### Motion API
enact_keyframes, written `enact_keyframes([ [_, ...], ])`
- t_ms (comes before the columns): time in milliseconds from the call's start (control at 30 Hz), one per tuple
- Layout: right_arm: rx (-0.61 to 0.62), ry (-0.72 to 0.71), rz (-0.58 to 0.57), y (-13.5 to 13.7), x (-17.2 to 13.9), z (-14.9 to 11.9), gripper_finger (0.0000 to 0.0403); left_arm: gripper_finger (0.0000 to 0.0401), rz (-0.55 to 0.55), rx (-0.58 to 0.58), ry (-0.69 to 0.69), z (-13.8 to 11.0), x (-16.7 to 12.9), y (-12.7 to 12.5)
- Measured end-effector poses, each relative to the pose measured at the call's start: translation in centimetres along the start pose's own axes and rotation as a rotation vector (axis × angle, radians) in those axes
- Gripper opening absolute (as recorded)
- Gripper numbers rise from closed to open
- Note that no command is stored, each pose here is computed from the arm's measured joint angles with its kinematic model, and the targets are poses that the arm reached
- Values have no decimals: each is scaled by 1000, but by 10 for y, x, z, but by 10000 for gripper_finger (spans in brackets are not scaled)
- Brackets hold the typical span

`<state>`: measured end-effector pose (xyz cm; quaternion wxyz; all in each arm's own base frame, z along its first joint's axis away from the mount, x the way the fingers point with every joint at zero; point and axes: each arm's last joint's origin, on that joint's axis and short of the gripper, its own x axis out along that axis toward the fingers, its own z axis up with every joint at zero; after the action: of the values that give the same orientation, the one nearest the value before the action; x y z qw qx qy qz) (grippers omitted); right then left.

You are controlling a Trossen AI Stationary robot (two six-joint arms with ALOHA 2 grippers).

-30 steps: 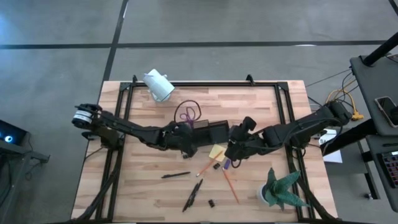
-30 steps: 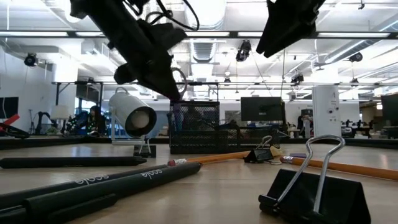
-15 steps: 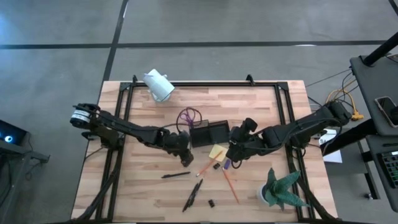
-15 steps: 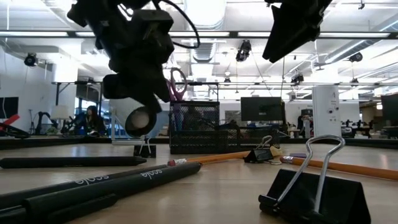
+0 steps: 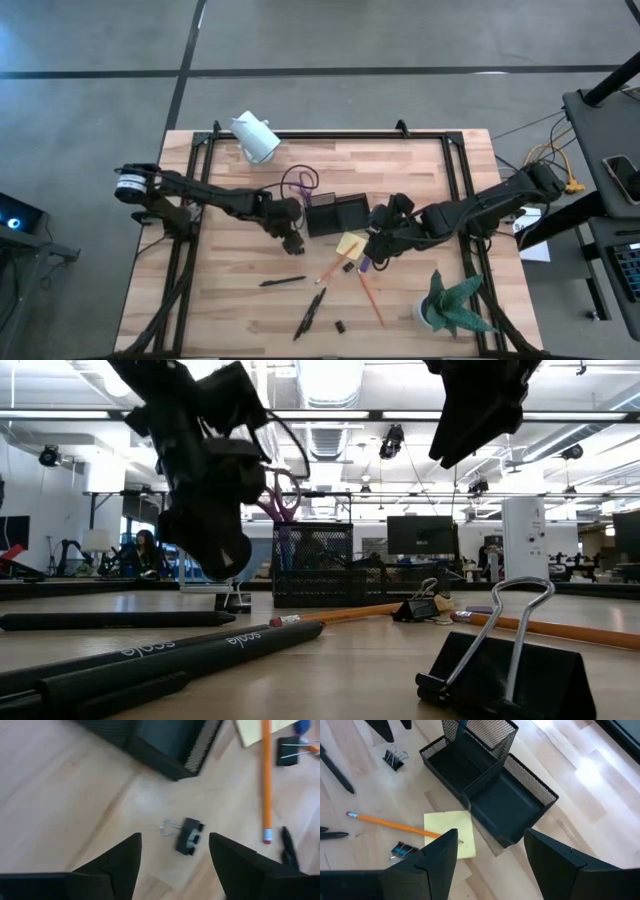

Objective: Pick and place office supplies into organizer
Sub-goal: Put the top left black binder clip into the black desk organizer

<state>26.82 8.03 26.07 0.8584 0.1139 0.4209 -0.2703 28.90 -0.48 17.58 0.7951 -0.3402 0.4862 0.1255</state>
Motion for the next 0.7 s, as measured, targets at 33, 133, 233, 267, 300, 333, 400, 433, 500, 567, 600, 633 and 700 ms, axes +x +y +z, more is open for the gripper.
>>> enact_keyframes([
  [33, 3, 1, 0, 0, 0, 0, 221, 216, -7, 8, 5, 0, 1, 2],
  [133, 4, 1, 0, 0, 0, -1, 221, 216, -31, 46, 2, 0, 2, 3],
  [233, 15, 2, 0, 0, 0, -1, 221, 216, -57, 63, -23, 0, 5, 4],
  [267, 19, 3, -1, 0, 0, -1, 221, 216, -73, 65, -32, 0, 6, 5],
  [300, 21, 3, -1, 0, 1, -2, 221, 216, -83, 66, -36, -1, 7, 5],
  [333, 22, 3, -2, 0, 1, -2, 221, 216, -86, 66, -36, -2, 8, 6],
  [400, 20, 6, -5, 0, 2, -3, 221, 216, -96, 66, -30, -5, 10, 9],
  [433, 20, 7, -5, 0, 2, -3, 221, 216, -103, 68, -24, -5, 10, 9],
  [500, 19, 7, -6, 0, 2, -4, 221, 216, -105, 82, -21, -5, 10, 9],
  [567, 17, 9, -8, -1, 3, -4, 221, 216, -107, 94, -24, -5, 10, 9],
  [600, 17, 10, -9, -1, 3, -4, 221, 216, -111, 96, -29, -4, 11, 8],
  [633, 16, 11, -10, -1, 3, -5, 221, 216, -116, 98, -34, -4, 12, 8],
  [700, 14, 13, -13, -1, 4, -6, 221, 216, -112, 97, -30, -4, 15, 8],
])
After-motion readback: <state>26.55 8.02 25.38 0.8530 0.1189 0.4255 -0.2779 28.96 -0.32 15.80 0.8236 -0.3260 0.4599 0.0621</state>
